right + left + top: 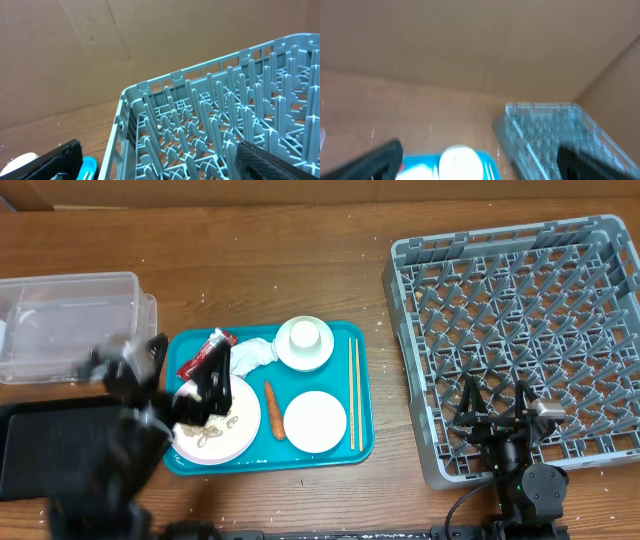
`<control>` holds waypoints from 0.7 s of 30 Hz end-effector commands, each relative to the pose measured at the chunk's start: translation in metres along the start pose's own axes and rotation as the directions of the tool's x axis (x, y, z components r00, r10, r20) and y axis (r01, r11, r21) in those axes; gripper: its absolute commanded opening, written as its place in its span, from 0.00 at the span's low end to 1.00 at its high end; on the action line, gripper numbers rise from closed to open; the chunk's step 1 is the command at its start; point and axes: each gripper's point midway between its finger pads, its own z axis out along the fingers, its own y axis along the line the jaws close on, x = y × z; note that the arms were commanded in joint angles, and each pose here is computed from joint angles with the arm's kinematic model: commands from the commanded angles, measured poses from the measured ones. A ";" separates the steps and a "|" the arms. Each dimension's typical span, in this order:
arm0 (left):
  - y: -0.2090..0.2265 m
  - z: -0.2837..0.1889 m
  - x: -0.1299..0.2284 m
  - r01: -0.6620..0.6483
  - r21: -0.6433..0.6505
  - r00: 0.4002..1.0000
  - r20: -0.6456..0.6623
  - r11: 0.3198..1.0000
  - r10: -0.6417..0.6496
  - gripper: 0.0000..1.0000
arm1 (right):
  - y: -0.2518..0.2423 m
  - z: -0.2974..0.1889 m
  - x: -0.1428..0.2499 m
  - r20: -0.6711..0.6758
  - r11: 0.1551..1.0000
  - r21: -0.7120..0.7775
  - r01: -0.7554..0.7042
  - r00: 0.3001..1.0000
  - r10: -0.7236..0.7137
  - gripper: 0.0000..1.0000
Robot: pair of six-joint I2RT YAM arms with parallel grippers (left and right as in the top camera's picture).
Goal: Sort waste into correct bins and load items into the dishwasher
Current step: 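Reach the left gripper to the rice plate rim and grasp it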
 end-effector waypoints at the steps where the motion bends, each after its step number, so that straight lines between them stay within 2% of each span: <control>1: -0.009 0.030 -0.028 -0.147 0.030 0.966 -0.212 0.989 0.150 1.00 | -0.001 0.000 0.002 0.001 1.000 0.001 -0.001 1.000 0.001 1.00; 4: -0.007 0.045 -0.036 -0.137 0.016 0.925 -0.356 0.990 0.134 1.00 | -0.001 0.000 0.002 0.001 1.000 0.001 -0.001 1.000 0.001 1.00; 8: -0.006 0.069 -0.037 -0.079 0.039 0.895 -0.437 0.996 0.088 1.00 | -0.001 0.000 0.002 0.001 1.000 0.001 -0.001 1.000 0.001 1.00; 13: -0.004 0.095 -0.004 0.113 0.043 0.816 -0.574 0.993 -0.068 1.00 | -0.001 0.000 0.002 0.001 1.000 0.001 -0.001 1.000 0.001 1.00; 15: 0.006 0.101 0.018 0.163 -0.048 0.753 -0.640 0.986 -0.156 1.00 | -0.001 0.000 0.002 0.001 1.000 0.001 -0.001 1.000 0.001 1.00; 17: 0.022 0.100 0.038 0.132 -0.197 0.701 -0.674 0.971 -0.232 1.00 | -0.001 0.000 0.002 0.001 1.000 0.001 -0.001 1.000 0.001 1.00; 19: 0.043 0.093 0.062 0.000 -0.390 0.655 -0.696 0.921 -0.295 1.00 | -0.001 0.000 0.002 0.001 1.000 0.001 -0.001 1.000 0.001 1.00; 21: 0.059 0.084 0.076 -0.131 -0.518 0.641 -0.694 0.845 -0.326 1.00 | -0.001 0.000 0.002 0.001 1.000 0.001 -0.001 1.000 0.001 1.00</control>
